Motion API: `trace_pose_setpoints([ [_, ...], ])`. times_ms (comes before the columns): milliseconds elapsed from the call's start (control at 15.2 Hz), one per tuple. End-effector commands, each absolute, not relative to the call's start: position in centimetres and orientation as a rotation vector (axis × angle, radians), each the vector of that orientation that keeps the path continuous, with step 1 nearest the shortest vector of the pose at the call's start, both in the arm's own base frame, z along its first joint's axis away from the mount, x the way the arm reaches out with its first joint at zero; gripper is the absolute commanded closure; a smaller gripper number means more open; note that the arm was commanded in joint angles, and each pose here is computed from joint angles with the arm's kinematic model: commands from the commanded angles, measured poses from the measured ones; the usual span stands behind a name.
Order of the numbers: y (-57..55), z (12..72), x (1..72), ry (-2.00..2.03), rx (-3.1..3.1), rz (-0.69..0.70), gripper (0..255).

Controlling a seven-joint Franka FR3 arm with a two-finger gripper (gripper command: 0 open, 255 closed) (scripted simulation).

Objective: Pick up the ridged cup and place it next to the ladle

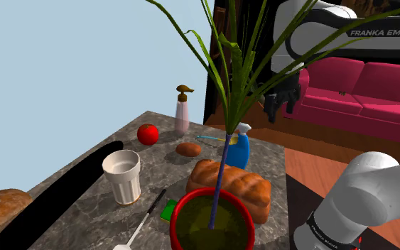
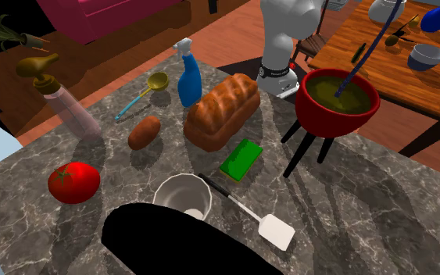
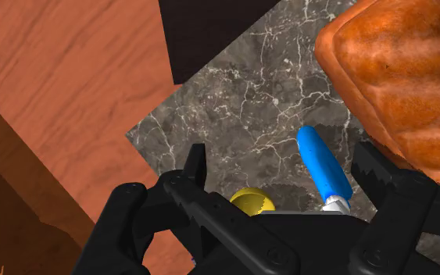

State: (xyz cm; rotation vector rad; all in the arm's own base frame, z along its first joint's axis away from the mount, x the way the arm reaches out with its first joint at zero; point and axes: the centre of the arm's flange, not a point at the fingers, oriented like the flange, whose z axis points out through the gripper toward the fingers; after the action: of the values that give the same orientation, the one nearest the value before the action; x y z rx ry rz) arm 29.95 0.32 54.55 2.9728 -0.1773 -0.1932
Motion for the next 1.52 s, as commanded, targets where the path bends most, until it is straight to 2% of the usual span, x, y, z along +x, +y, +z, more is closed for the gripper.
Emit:
trace_pose_setpoints([
  [0, 0.3, 54.6, 30.0, -0.177, 2.973, -0.193, 0],
  [1452, 22.4, 46.5, 43.5, -0.129, 3.103, -0.138, 0],
])
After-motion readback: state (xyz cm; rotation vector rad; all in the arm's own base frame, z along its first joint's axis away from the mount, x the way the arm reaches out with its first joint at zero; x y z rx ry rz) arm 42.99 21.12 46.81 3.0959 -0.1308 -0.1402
